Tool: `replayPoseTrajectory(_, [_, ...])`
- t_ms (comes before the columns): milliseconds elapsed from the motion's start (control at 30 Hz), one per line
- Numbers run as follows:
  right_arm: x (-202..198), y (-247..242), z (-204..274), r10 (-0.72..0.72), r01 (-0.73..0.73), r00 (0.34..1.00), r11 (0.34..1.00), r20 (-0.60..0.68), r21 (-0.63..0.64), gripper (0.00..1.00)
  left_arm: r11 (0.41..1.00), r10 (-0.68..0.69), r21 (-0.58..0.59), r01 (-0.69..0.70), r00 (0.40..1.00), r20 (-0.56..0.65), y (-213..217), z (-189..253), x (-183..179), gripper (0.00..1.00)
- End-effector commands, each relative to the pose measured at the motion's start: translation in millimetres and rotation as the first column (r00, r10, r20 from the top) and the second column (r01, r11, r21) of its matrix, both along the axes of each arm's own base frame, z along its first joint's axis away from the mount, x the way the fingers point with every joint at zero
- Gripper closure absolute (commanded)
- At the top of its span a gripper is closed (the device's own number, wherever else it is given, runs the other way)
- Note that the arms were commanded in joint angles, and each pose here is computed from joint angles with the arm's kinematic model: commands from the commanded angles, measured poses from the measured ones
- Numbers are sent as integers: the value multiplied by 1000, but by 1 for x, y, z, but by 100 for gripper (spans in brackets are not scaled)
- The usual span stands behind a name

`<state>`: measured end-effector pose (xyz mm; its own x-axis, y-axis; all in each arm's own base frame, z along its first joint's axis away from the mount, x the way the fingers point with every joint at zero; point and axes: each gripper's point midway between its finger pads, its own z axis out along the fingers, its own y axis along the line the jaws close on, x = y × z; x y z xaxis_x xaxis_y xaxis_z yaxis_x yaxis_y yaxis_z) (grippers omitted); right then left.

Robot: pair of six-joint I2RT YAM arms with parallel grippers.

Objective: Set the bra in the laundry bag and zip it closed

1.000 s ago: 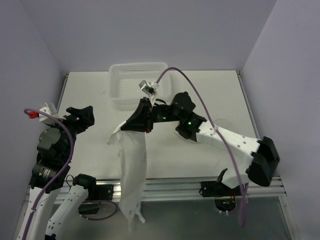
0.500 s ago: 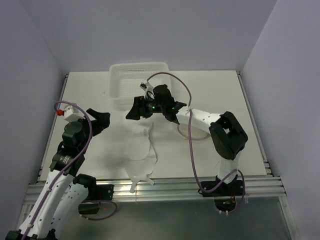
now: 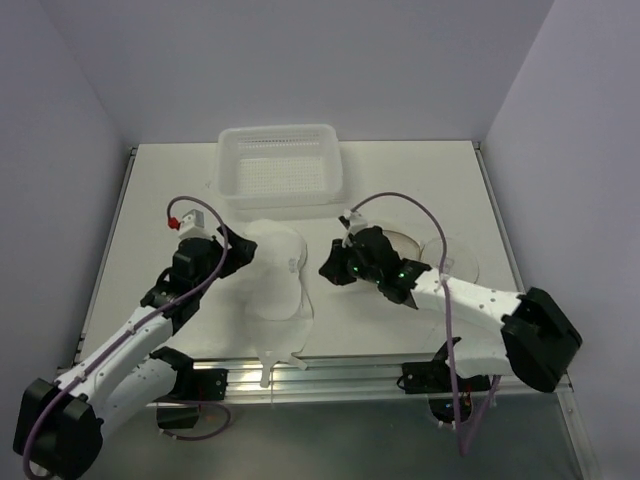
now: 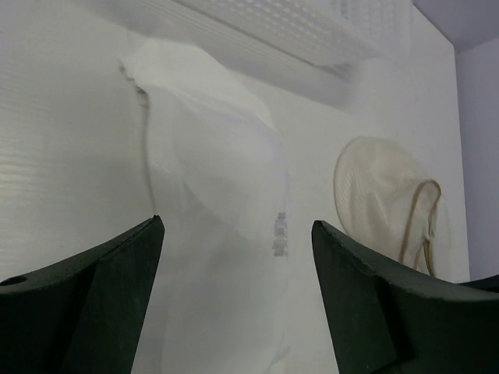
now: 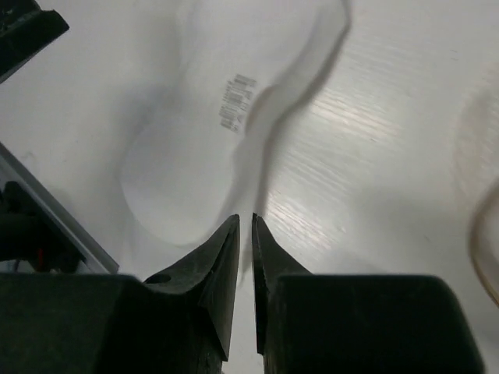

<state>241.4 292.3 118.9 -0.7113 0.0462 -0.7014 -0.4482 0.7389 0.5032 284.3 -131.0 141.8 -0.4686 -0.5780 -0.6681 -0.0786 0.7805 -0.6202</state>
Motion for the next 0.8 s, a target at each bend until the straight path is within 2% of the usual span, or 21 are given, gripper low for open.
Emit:
replayPoseTrajectory(0, [7,-35,34,-148,145,981,989,124,28,80,996,-76,-24,80,987,144,-36,39,9,17])
replayPoseTrajectory(33, [9,-51,57,-213,205,960,977,182,60,77,990,-141,-1,143,976,163,-59,42,6,20])
replayPoseTrajectory(100, [12,-78,64,-295,292,933,955,204,44,70,978,-206,15,207,959,197,-88,59,7,21])
replayPoseTrajectory(167, [19,-109,79,-407,403,883,913,236,69,64,955,-295,78,286,942,160,-123,46,3,21])
replayPoseTrajectory(200, [30,-144,70,-516,525,823,851,240,30,62,948,-316,80,307,932,179,-137,58,6,21])
replayPoseTrajectory(233, [34,-160,69,-559,571,793,821,243,25,61,929,-366,116,352,920,141,-156,43,4,21])
replayPoseTrajectory(300, [43,-198,55,-650,670,725,742,230,-14,58,908,-417,125,401,896,152,-182,52,7,21])
replayPoseTrajectory(333, [44,-209,49,-676,697,704,717,217,-28,58,886,-454,157,435,884,114,-198,36,5,20])
replayPoseTrajectory(400, [44,-225,36,-711,732,674,680,201,-49,51,867,-491,167,470,863,122,-219,44,9,19])
replayPoseTrajectory(533, [48,-258,12,-789,803,596,589,152,-89,51,826,-541,222,518,839,57,-251,13,17,18])
replayPoseTrajectory(700, [52,-276,-5,-831,836,547,534,104,-130,48,788,-590,242,566,807,33,-277,2,25,20])
replayPoseTrajectory(767, [56,-278,-8,-837,837,543,533,70,-124,41,769,-612,242,591,791,13,-288,-7,25,21])
